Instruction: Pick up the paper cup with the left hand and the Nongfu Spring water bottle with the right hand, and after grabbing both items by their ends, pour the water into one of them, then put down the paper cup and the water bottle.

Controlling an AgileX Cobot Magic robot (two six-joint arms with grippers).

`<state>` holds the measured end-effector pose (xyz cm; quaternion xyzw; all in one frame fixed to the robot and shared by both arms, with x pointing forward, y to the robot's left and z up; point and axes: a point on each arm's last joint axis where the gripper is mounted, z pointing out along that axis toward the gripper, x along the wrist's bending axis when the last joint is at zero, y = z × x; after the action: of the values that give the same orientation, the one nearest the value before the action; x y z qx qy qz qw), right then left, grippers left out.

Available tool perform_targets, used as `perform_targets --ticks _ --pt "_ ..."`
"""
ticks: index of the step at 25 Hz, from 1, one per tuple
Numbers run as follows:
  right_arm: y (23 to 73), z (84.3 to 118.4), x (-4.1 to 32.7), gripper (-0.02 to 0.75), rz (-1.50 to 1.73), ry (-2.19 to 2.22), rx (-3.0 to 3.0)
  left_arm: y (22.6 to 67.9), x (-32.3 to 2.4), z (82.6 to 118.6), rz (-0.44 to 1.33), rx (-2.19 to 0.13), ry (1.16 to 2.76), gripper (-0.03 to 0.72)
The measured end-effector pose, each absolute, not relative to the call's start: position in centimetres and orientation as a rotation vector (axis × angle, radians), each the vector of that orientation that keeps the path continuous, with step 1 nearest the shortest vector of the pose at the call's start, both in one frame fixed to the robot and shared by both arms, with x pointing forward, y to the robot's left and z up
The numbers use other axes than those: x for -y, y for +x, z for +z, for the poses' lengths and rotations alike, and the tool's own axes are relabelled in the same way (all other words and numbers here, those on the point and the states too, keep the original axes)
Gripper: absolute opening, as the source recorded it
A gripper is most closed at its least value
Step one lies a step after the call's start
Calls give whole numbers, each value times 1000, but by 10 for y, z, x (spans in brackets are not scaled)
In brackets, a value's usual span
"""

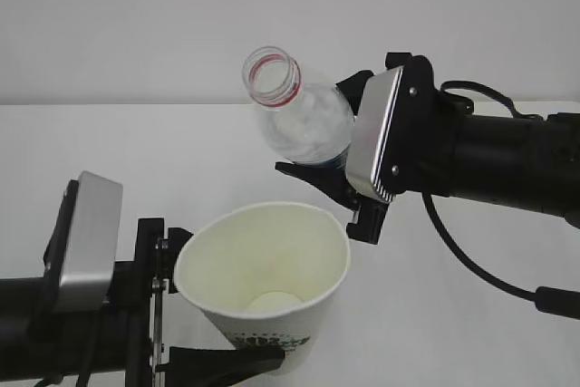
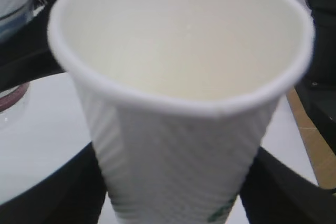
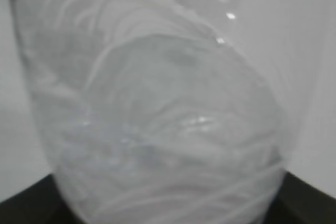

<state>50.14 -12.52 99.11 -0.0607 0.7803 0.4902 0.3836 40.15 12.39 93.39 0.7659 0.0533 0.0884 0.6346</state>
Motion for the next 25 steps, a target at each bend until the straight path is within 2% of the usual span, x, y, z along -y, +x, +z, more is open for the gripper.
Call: perform_targets --ticks 25 --pt "501 993 124 505 1104 -401 -1884 401 -125 930 204 -119 1796 535"
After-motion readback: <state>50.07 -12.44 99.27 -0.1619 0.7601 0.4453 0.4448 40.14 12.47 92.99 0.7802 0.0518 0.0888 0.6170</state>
